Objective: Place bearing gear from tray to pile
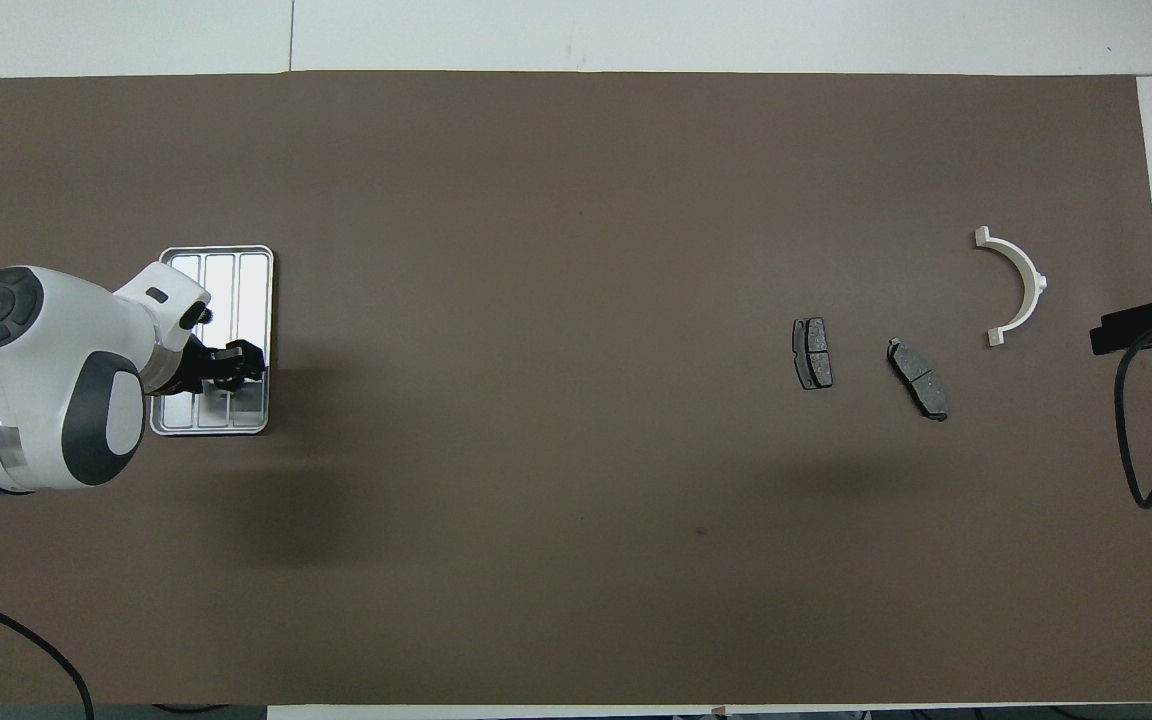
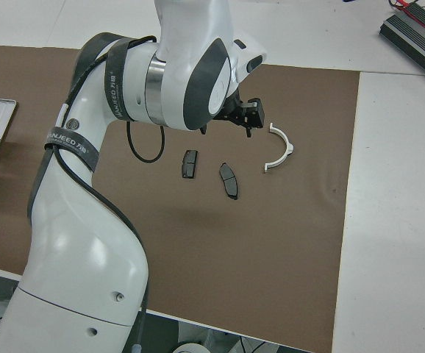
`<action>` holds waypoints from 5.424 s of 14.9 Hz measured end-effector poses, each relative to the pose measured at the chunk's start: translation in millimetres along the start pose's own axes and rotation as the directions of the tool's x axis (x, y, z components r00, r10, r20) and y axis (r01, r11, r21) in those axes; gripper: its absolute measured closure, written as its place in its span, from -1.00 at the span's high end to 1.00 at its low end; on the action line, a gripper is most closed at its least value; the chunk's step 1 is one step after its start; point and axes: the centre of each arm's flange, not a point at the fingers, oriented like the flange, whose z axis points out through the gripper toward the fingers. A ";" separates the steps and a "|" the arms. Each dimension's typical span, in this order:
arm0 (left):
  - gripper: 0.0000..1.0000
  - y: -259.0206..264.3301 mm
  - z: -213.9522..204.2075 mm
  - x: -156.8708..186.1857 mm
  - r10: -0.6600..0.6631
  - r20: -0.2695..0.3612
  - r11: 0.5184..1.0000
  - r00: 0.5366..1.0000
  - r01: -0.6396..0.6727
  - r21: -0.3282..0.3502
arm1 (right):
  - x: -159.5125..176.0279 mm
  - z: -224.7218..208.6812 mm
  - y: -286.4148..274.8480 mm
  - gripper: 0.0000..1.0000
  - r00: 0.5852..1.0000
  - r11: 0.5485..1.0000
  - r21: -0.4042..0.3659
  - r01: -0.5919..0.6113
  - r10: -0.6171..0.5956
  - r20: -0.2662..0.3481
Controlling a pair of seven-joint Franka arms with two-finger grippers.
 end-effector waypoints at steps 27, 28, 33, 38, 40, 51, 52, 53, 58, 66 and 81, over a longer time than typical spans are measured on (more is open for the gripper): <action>-0.31 203.1 -95.1 -6.5 -0.190 -0.033 0.982 0.981 0.189 -0.016 | 0.1 -2.3 19.3 1.00 0.999 1.000 -0.006 0.012 -0.012 -0.031; -0.31 226.5 -96.6 -16.7 -0.212 -0.033 0.977 0.977 0.211 -0.019 | -0.4 -2.0 22.1 1.00 0.999 1.000 -0.006 0.011 -0.011 -0.031; -0.31 336.6 -101.9 -77.5 -0.313 -0.033 0.949 0.949 0.311 -0.053 | -2.6 -1.0 33.1 1.00 0.999 1.000 -0.006 0.015 -0.015 -0.030; -0.31 436.4 -62.5 -102.6 -0.376 -0.008 0.925 0.927 0.374 -0.064 | 0.5 5.3 33.6 1.00 0.999 1.000 -0.008 0.015 -0.016 -0.042; -0.31 454.5 -39.4 -100.7 -0.398 0.004 0.916 0.917 0.398 -0.051 | 1.9 7.3 33.9 1.00 0.999 1.000 -0.009 0.015 -0.016 -0.045; -0.31 481.4 -6.0 -111.5 -0.459 0.006 0.887 0.888 0.459 -0.049 | 17.5 27.4 23.0 1.00 0.997 0.999 -0.015 0.040 -0.041 -0.064; -0.31 481.0 -4.1 -111.7 -0.464 0.006 0.885 0.886 0.463 -0.049 | 17.9 27.9 22.7 1.00 0.997 0.999 -0.015 0.041 -0.041 -0.063; -0.31 480.8 -3.0 -112.0 -0.467 0.006 0.883 0.884 0.467 -0.049 | 18.1 28.0 22.1 1.00 0.997 0.999 -0.015 0.042 -0.043 -0.063; -0.31 479.5 1.0 -112.7 -0.473 0.005 0.880 0.881 0.473 -0.047 | 27.0 36.4 18.3 1.00 0.996 0.999 -0.017 0.051 -0.052 -0.073; -0.30 478.1 9.6 -114.2 -0.474 0.001 0.879 0.881 0.473 -0.059 | 43.1 56.3 19.9 1.00 0.995 0.998 -0.019 0.053 -0.055 -0.084; 1.00 379.3 -66.8 -20.2 -0.464 -0.047 0.885 0.885 0.461 -0.060 | 118.7 124.2 -59.5 1.00 0.996 0.999 -0.004 0.032 -0.033 -0.084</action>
